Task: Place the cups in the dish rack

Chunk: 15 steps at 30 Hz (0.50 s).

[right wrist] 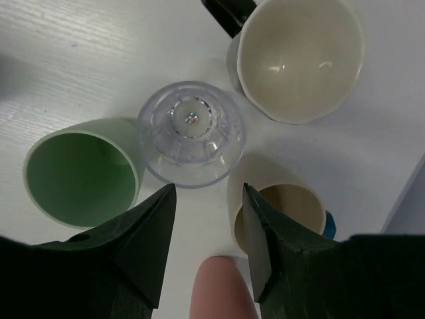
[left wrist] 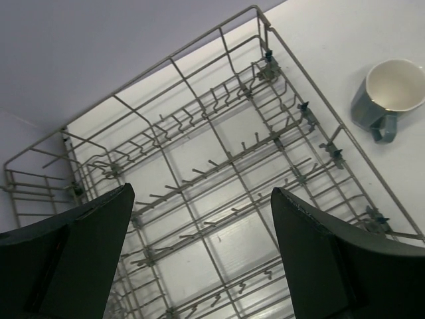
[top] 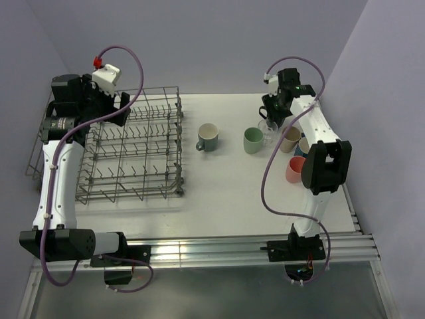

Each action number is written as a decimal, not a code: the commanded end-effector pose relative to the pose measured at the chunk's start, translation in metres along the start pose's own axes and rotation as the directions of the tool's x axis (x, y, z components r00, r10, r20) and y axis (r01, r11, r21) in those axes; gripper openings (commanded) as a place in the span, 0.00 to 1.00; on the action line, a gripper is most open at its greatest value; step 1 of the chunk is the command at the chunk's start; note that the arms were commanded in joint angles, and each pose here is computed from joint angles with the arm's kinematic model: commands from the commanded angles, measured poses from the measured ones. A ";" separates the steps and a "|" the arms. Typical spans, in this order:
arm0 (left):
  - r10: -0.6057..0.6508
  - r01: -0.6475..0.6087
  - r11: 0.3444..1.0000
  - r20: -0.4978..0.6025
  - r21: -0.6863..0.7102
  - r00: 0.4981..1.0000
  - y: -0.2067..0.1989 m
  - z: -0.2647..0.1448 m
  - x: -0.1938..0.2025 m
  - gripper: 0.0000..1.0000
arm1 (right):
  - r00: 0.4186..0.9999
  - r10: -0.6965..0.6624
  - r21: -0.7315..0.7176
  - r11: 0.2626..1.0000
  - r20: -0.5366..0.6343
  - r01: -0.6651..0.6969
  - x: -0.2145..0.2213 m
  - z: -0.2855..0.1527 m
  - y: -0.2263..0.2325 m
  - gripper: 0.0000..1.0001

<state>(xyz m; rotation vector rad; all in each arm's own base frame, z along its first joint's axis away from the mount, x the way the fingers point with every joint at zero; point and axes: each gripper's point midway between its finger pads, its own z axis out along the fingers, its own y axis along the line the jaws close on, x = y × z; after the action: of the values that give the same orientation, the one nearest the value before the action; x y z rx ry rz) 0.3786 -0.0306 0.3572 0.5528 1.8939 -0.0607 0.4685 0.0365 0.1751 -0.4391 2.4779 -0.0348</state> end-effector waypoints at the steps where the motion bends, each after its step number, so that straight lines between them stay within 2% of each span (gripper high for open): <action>1: -0.053 0.052 0.996 0.022 0.068 0.998 -0.015 0.000 -0.007 0.92 | 0.998 0.048 0.012 0.999 -0.041 -0.047 0.003 -0.002 -0.005 0.52; 15: -0.080 0.077 0.992 0.021 0.095 0.997 -0.022 0.000 -0.005 0.92 | 0.990 0.107 0.037 0.994 -0.091 -0.104 0.016 0.040 -0.020 0.49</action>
<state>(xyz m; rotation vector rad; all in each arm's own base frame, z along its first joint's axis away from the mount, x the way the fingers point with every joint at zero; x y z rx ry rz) 0.3728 -0.0451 0.3541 0.5363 1.9099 -0.1682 0.4678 0.0196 0.1287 -0.3466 2.6307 -0.0344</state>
